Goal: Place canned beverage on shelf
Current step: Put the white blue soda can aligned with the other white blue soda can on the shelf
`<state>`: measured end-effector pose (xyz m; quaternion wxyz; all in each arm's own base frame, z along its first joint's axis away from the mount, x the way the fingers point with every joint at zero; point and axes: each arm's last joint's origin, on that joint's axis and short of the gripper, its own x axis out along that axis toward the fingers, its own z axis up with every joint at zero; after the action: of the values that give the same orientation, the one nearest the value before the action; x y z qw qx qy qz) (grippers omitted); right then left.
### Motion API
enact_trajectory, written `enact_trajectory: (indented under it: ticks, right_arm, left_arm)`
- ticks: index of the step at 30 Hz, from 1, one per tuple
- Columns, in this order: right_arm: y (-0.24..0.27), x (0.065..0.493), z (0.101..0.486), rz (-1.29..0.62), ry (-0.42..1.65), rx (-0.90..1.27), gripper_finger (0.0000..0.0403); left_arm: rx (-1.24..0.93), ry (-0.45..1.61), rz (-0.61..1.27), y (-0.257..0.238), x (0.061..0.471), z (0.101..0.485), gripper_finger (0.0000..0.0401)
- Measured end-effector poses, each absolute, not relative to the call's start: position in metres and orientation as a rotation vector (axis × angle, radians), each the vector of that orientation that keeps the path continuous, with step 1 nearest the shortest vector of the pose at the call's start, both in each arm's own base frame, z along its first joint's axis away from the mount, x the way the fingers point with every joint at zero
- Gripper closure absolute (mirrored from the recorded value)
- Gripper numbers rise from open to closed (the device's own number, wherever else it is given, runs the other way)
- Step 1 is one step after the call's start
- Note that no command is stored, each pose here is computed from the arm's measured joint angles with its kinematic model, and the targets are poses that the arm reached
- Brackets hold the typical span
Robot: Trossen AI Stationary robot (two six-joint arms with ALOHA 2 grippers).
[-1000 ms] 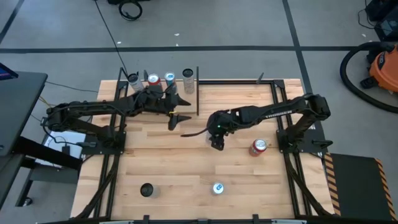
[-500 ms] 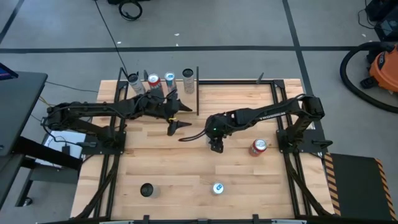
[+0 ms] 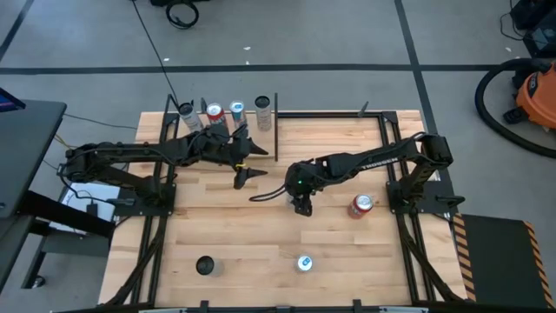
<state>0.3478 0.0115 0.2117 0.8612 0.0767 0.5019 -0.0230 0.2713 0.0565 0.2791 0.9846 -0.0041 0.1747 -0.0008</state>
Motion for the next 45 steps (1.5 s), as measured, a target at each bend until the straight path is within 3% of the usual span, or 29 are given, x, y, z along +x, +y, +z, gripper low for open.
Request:
enact_trajectory:
  ticks: [14, 27, 31, 36, 45]
  right_arm:
    - [0.011, 0.35, 0.212, -0.043, 1.026, 0.163, 0.0071]
    - [0.013, 0.35, 0.214, 0.026, 1.045, 0.252, 0.0005]
    - [0.013, 0.354, 0.226, 0.129, 1.03, 0.337, 0.0012]
    - [0.008, 0.361, 0.249, 0.117, 1.006, 0.372, 0.0013]
    - [0.002, 0.355, 0.302, -0.059, 1.083, 0.21, 0.0013]
  left_arm:
    - [-0.007, 0.35, -0.002, 0.057, 0.271, 0.279, 0.0086]
    - [-0.016, 0.35, -0.001, 0.056, 0.271, 0.279, 0.0086]
    - [-0.029, 0.35, -0.002, 0.056, 0.271, 0.279, 0.0086]
    - [-0.05, 0.352, -0.056, 0.05, 0.272, 0.279, 0.0086]
    - [-0.043, 0.355, -0.262, 0.015, 0.276, 0.279, 0.0086]
